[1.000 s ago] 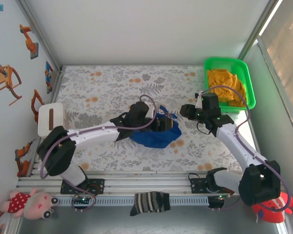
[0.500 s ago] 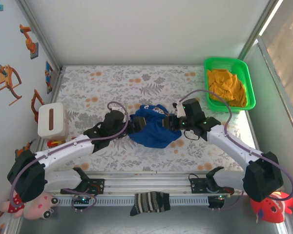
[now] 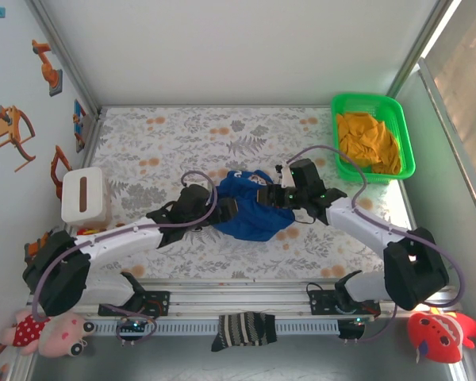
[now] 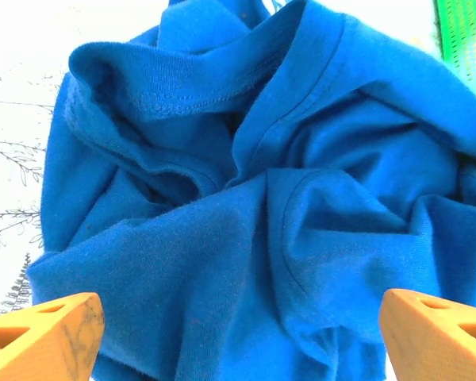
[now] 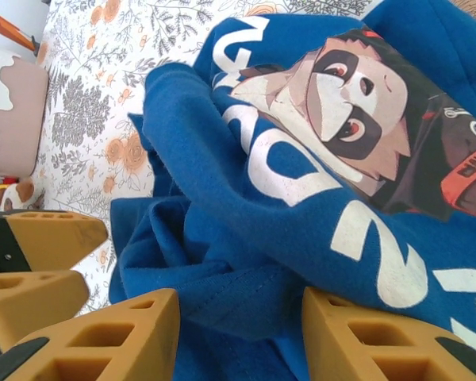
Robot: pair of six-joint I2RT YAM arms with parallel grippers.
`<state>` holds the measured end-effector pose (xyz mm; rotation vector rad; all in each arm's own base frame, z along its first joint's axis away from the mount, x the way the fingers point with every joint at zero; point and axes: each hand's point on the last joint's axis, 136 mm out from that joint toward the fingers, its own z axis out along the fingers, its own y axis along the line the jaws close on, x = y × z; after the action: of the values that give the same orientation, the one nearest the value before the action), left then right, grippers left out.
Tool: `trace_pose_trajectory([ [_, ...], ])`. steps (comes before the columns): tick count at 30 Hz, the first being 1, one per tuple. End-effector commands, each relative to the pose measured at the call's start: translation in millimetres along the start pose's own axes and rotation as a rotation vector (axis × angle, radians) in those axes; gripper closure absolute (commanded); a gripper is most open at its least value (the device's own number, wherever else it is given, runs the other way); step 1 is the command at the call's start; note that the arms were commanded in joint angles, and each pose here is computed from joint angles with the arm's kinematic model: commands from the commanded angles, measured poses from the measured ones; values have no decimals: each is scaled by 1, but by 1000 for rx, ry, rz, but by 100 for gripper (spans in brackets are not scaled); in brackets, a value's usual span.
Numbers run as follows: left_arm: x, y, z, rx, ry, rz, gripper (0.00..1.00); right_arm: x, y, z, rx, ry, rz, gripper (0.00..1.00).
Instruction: Fold the inside-out t-shirt
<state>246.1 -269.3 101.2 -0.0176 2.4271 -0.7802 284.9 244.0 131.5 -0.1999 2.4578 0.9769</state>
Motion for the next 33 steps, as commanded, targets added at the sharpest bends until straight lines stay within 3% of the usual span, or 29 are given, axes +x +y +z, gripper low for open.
trace_pose_trajectory([
  [1,1,-7,8,19,6,-9,11,0,2,4,-17,-12,46,57],
  [5,7,-6,20,9,27,-4,12,1,-2,4,-7,-21,69,61],
  [10,12,-2,33,-10,44,-4,19,-1,-2,7,-8,-21,75,96],
  [12,13,0,36,-19,44,-9,24,-5,1,5,-9,-30,64,100],
  [15,15,5,43,-39,50,-14,47,-15,10,-10,-10,-50,27,100],
  [17,15,7,46,-46,49,-20,72,-25,18,-29,-4,-79,-7,100],
  [20,14,8,48,-55,49,-26,100,-37,26,-59,10,-126,-47,100],
  [26,6,6,48,-54,41,-15,100,-53,34,-108,42,-195,-98,100],
  [33,-3,-1,41,-46,34,13,100,-61,24,-117,99,-236,-85,100],
])
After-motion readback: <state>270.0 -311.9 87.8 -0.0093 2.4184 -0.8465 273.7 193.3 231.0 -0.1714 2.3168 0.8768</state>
